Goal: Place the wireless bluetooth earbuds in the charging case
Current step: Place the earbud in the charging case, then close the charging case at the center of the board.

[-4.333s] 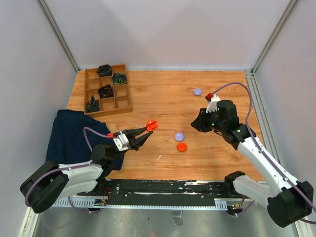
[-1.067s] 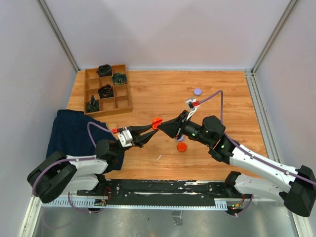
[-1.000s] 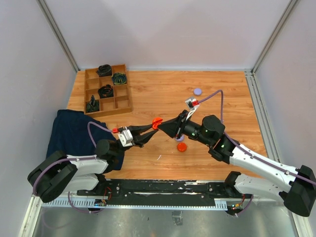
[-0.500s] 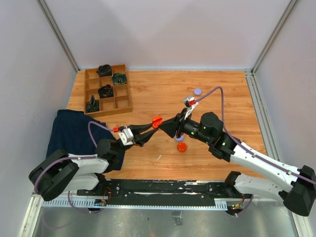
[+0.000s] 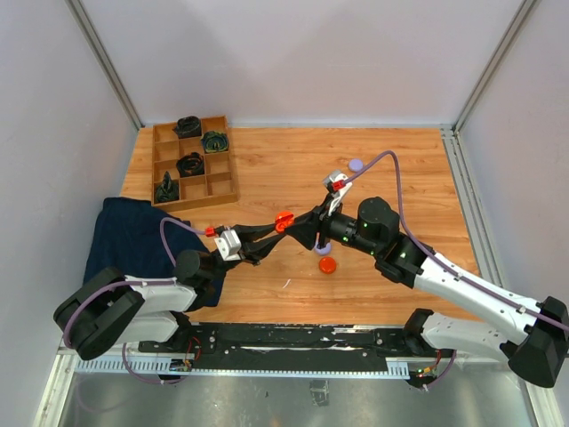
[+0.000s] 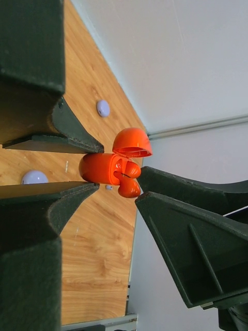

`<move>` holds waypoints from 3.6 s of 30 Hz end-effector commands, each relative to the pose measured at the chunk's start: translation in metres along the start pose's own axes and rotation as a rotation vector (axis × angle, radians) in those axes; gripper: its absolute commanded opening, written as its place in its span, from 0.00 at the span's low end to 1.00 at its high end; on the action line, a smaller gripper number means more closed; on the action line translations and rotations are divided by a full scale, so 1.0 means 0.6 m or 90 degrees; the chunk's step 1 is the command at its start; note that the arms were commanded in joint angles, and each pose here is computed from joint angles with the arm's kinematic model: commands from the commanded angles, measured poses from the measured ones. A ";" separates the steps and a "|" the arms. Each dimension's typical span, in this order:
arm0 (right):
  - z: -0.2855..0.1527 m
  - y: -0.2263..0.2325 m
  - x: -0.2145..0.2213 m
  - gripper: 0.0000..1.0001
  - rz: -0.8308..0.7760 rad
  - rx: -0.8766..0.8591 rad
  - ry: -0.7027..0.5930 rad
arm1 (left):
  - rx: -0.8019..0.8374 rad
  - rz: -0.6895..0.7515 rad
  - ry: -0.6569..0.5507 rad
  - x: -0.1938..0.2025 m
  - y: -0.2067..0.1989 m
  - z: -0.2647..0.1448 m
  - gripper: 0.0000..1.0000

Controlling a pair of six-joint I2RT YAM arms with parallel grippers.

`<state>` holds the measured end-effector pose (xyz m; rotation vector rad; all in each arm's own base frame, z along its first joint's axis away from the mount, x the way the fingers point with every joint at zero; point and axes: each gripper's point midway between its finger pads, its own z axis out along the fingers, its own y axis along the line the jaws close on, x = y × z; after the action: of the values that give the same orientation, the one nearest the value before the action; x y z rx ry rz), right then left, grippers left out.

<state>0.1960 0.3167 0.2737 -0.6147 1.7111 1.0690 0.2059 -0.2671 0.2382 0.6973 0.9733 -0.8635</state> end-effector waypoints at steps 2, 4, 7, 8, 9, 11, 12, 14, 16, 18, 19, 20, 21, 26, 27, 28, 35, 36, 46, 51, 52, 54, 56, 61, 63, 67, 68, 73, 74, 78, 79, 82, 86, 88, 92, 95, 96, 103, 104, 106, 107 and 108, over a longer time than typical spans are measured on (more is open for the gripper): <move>-0.004 0.036 -0.004 0.44 -0.015 -0.065 0.021 | 0.005 0.053 -0.158 -0.108 -0.001 0.013 0.00; -0.005 0.044 -0.002 0.44 -0.016 -0.081 0.029 | 0.003 0.052 -0.156 -0.106 0.000 0.013 0.00; -0.007 0.053 0.002 0.44 -0.014 -0.102 0.039 | 0.002 0.053 -0.155 -0.105 0.001 0.014 0.00; -0.008 0.057 0.002 0.44 -0.015 -0.109 0.040 | 0.002 0.053 -0.155 -0.105 0.001 0.014 0.00; -0.008 0.058 0.004 0.44 -0.015 -0.114 0.044 | 0.001 0.053 -0.155 -0.105 0.001 0.014 0.00; -0.010 0.060 0.008 0.43 -0.013 -0.117 0.051 | 0.001 0.053 -0.156 -0.106 0.002 0.014 0.00; -0.011 0.059 0.009 0.43 -0.013 -0.114 0.054 | 0.001 0.053 -0.156 -0.106 0.001 0.014 0.00; -0.012 0.049 0.010 0.44 -0.013 -0.093 0.050 | 0.003 0.051 -0.156 -0.106 0.001 0.014 0.00; -0.015 0.030 0.012 0.48 -0.012 -0.053 0.042 | 0.004 0.051 -0.158 -0.108 0.000 0.014 0.00; -0.020 0.014 0.010 0.52 -0.011 -0.018 0.027 | 0.006 0.052 -0.158 -0.108 -0.001 0.013 0.00; -0.022 0.009 0.008 0.53 -0.011 -0.007 0.022 | 0.007 0.051 -0.158 -0.108 -0.002 0.013 0.00; -0.023 0.007 0.006 0.53 -0.012 -0.001 0.018 | 0.007 0.051 -0.160 -0.109 -0.002 0.013 0.00; -0.026 0.006 0.003 0.54 -0.015 0.002 0.013 | 0.007 0.051 -0.160 -0.110 -0.002 0.013 0.00; -0.030 0.015 -0.005 0.57 -0.030 -0.016 0.004 | 0.007 0.047 -0.159 -0.109 -0.002 0.012 0.00; -0.030 0.021 -0.005 0.56 -0.033 -0.029 0.004 | 0.008 0.046 -0.158 -0.108 -0.003 0.012 0.00; -0.030 0.028 -0.008 0.56 -0.037 -0.043 0.002 | 0.007 0.044 -0.158 -0.108 -0.002 0.013 0.00; -0.020 0.045 -0.004 0.53 -0.034 -0.083 0.020 | 0.004 0.034 -0.158 -0.108 -0.001 0.013 0.00; -0.019 0.047 -0.003 0.53 -0.034 -0.087 0.023 | 0.004 0.034 -0.157 -0.107 -0.001 0.013 0.00; -0.007 0.061 -0.001 0.51 -0.027 -0.122 0.033 | 0.005 0.030 -0.153 -0.103 -0.001 0.014 0.00; -0.002 0.070 -0.005 0.51 -0.028 -0.142 0.032 | 0.007 0.024 -0.148 -0.099 -0.002 0.015 0.00; -0.001 0.072 -0.006 0.51 -0.028 -0.145 0.032 | 0.008 0.023 -0.148 -0.098 -0.003 0.016 0.00; 0.001 0.075 -0.008 0.50 -0.028 -0.152 0.032 | 0.009 0.021 -0.146 -0.097 -0.003 0.016 0.00; 0.003 0.081 -0.007 0.50 -0.024 -0.163 0.037 | 0.010 0.021 -0.145 -0.096 -0.003 0.016 0.00; 0.012 0.089 -0.005 0.50 -0.022 -0.176 0.044 | 0.012 0.017 -0.141 -0.092 -0.004 0.017 0.00; 0.016 0.089 -0.003 0.51 -0.019 -0.175 0.048 | 0.014 0.016 -0.140 -0.092 -0.005 0.016 0.00; 0.019 0.092 -0.008 0.51 -0.021 -0.179 0.045 | 0.015 0.017 -0.140 -0.092 -0.006 0.015 0.00; 0.016 0.093 -0.013 0.51 -0.027 -0.178 0.042 | 0.013 0.016 -0.139 -0.091 -0.005 0.014 0.00; -0.006 0.082 -0.021 0.55 -0.098 -0.156 0.067 | 0.004 0.013 -0.124 -0.082 -0.003 0.008 0.00; -0.011 0.078 -0.023 0.57 -0.112 -0.151 0.076 | 0.005 0.011 -0.117 -0.079 -0.004 0.007 0.00; -0.030 0.068 -0.025 0.62 -0.153 -0.152 0.121 | 0.022 0.000 -0.085 -0.066 -0.013 0.005 0.00; -0.034 0.066 -0.023 0.64 -0.161 -0.153 0.134 | 0.029 -0.002 -0.073 -0.061 -0.016 0.005 0.00; -0.038 0.050 -0.024 0.70 -0.181 -0.142 0.158 | 0.053 0.000 -0.044 -0.050 -0.027 0.004 0.00; -0.037 0.043 -0.030 0.77 -0.199 -0.145 0.175 | 0.091 0.003 -0.005 -0.037 -0.042 0.004 0.00; -0.036 0.040 -0.030 0.82 -0.209 -0.145 0.185 | 0.103 0.005 0.001 -0.037 -0.047 0.003 0.00; -0.028 0.045 -0.026 0.88 -0.215 -0.172 0.199 | 0.120 0.008 0.011 -0.036 -0.053 0.002 0.00; -0.022 0.054 -0.011 0.89 -0.204 -0.209 0.222 | 0.125 0.005 0.014 -0.036 -0.055 0.004 0.00; -0.021 0.056 -0.006 0.89 -0.200 -0.219 0.229 | 0.125 0.003 0.012 -0.038 -0.055 0.005 0.00; -0.026 0.072 0.017 0.86 -0.183 -0.277 0.264 | 0.122 -0.010 0.016 -0.039 -0.055 0.007 0.00; -0.029 0.074 0.021 0.86 -0.182 -0.284 0.270 | 0.118 -0.014 0.017 -0.038 -0.053 0.007 0.00; -0.034 0.075 0.025 0.84 -0.186 -0.290 0.276 | 0.104 -0.023 0.020 -0.036 -0.048 0.007 0.00; -0.037 0.075 0.026 0.84 -0.189 -0.292 0.277 | 0.093 -0.029 0.025 -0.033 -0.044 0.007 0.00; -0.040 0.075 0.027 0.84 -0.193 -0.293 0.278 | 0.087 -0.035 0.031 -0.030 -0.042 0.007 0.00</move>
<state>0.1536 0.3250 0.2643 -1.3865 1.7229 1.1316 0.1747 -0.2780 0.2392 0.8670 0.9871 -0.9762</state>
